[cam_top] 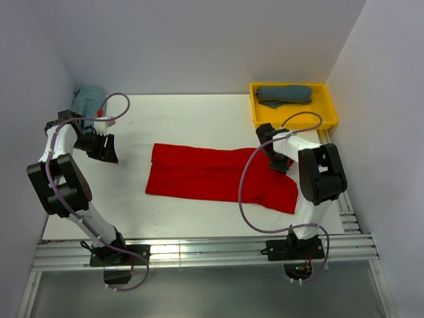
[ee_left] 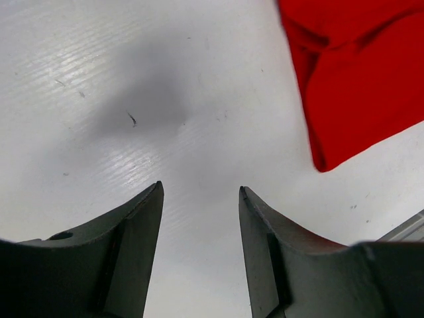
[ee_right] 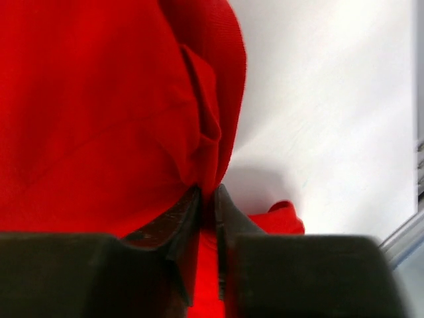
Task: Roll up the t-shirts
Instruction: Fold the tshirt, then roll the tshirt
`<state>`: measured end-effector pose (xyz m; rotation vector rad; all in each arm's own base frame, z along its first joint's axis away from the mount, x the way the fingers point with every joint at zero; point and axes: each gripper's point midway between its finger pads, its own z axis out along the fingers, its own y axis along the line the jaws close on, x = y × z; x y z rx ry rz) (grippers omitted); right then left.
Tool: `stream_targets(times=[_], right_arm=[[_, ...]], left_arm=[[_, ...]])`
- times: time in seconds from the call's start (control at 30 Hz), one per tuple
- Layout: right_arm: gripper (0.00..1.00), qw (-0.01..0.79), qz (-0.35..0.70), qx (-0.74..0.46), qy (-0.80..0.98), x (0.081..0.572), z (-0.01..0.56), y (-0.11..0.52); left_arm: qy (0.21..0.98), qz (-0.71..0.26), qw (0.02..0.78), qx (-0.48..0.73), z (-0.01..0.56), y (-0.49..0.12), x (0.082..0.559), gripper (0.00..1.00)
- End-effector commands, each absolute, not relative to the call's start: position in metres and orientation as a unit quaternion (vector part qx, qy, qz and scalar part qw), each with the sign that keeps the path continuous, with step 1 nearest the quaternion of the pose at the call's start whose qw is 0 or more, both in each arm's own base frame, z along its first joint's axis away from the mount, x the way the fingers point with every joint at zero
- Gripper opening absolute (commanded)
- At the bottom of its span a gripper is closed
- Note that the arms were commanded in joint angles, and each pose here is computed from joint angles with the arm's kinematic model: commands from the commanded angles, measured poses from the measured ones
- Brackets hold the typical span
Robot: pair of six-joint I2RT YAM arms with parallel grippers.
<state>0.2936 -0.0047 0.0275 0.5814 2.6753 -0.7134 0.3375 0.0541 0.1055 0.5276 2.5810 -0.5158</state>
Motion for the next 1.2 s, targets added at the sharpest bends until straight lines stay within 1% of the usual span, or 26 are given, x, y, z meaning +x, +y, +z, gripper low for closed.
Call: stream_targets(times=[0.0, 0.03, 0.07, 0.13, 0.17, 0.23, 0.37, 0.47, 0.57, 0.6, 0.63, 0.67, 0.7, 0.73, 0.77, 0.8, 0.83, 0.87, 0.9, 0.93, 0.97, 1.03, 1.07, 1.1, 1.13, 1.17], right_arm=[[0.21, 0.165, -0.299, 0.193, 0.920, 0.315, 0.038, -0.032], [0.27, 0.168, -0.296, 0.193, 0.920, 0.323, 0.039, -0.032], [0.39, 0.166, -0.293, 0.192, 0.922, 0.324, 0.039, -0.031], [0.52, 0.173, -0.285, 0.202, 0.921, 0.324, 0.042, -0.029], [0.60, 0.185, -0.272, 0.209, 0.921, 0.326, 0.044, -0.026], [0.65, 0.207, -0.253, 0.227, 0.917, 0.318, 0.056, -0.024], [0.68, 0.256, -0.174, 0.260, 0.915, 0.306, 0.086, -0.004], [0.68, 0.279, -0.133, 0.271, 0.912, 0.300, 0.099, 0.021], [0.65, 0.320, -0.054, 0.257, 0.910, 0.304, 0.121, 0.081], [0.64, 0.329, -0.016, 0.228, 0.916, 0.303, 0.128, 0.118], [0.62, 0.334, 0.010, 0.224, 0.915, 0.304, 0.132, 0.141], [0.59, 0.331, 0.016, 0.215, 0.919, 0.306, 0.126, 0.161], [0.58, 0.341, 0.034, 0.208, 0.916, 0.313, 0.136, 0.184], [0.56, 0.344, 0.051, 0.184, 0.919, 0.305, 0.137, 0.218], [0.55, 0.336, 0.042, 0.172, 0.925, 0.306, 0.123, 0.236], [0.55, 0.347, 0.065, 0.165, 0.921, 0.312, 0.135, 0.262], [0.55, 0.347, 0.085, 0.138, 0.924, 0.302, 0.136, 0.293], [0.54, 0.342, 0.084, 0.127, 0.927, 0.303, 0.123, 0.312], [0.54, 0.350, 0.107, 0.120, 0.923, 0.305, 0.135, 0.336], [0.55, 0.345, 0.126, 0.103, 0.925, 0.294, 0.135, 0.360], [0.55, 0.340, 0.130, 0.094, 0.927, 0.294, 0.123, 0.378], [0.54, 0.348, 0.159, 0.084, 0.920, 0.296, 0.135, 0.409], [0.54, 0.342, 0.162, 0.069, 0.923, 0.290, 0.124, 0.426], [0.53, 0.349, 0.181, 0.062, 0.917, 0.291, 0.136, 0.444], [0.53, 0.349, 0.186, 0.056, 0.917, 0.290, 0.135, 0.454], [0.53, 0.344, 0.182, 0.046, 0.920, 0.289, 0.120, 0.466]], left_arm=[[0.930, -0.207, 0.230, 0.197, 0.105, 0.047, 0.343, 0.55], [0.930, -0.210, 0.227, 0.197, 0.104, 0.044, 0.343, 0.56], [0.931, -0.210, 0.226, 0.196, 0.101, 0.043, 0.346, 0.56], [0.929, -0.216, 0.227, 0.197, 0.101, 0.035, 0.352, 0.57], [0.928, -0.218, 0.228, 0.196, 0.100, 0.032, 0.356, 0.57], [0.925, -0.232, 0.233, 0.192, 0.103, 0.020, 0.366, 0.58], [0.910, -0.277, 0.249, 0.179, 0.114, -0.001, 0.401, 0.59], [0.901, -0.320, 0.244, 0.163, 0.111, -0.015, 0.421, 0.62], [0.887, -0.371, 0.221, 0.164, 0.103, -0.037, 0.429, 0.63], [0.883, -0.382, 0.216, 0.169, 0.101, -0.044, 0.431, 0.63], [0.880, -0.393, 0.208, 0.167, 0.096, -0.049, 0.434, 0.63], [0.877, -0.401, 0.206, 0.168, 0.095, -0.054, 0.436, 0.63], [0.871, -0.412, 0.205, 0.171, 0.095, -0.061, 0.437, 0.64], [0.871, -0.415, 0.202, 0.169, 0.091, -0.064, 0.439, 0.64], [0.871, -0.415, 0.205, 0.167, 0.089, -0.066, 0.443, 0.64], [0.869, -0.418, 0.203, 0.173, 0.086, -0.073, 0.443, 0.64], [0.870, -0.419, 0.196, 0.172, 0.081, -0.075, 0.442, 0.64], [0.869, -0.418, 0.196, 0.174, 0.078, -0.079, 0.444, 0.64], [0.870, -0.417, 0.195, 0.175, 0.074, -0.081, 0.445, 0.64], [0.875, -0.412, 0.191, 0.171, 0.068, -0.083, 0.445, 0.65], [0.876, -0.407, 0.196, 0.166, 0.065, -0.084, 0.450, 0.65], [0.877, -0.408, 0.194, 0.164, 0.062, -0.085, 0.451, 0.65], [0.878, -0.409, 0.188, 0.161, 0.058, -0.085, 0.450, 0.65], [0.880, -0.407, 0.186, 0.159, 0.053, -0.087, 0.451, 0.65], [0.885, -0.399, 0.183, 0.157, 0.048, -0.085, 0.451, 0.65], [0.887, -0.394, 0.183, 0.157, 0.044, -0.085, 0.452, 0.65]])
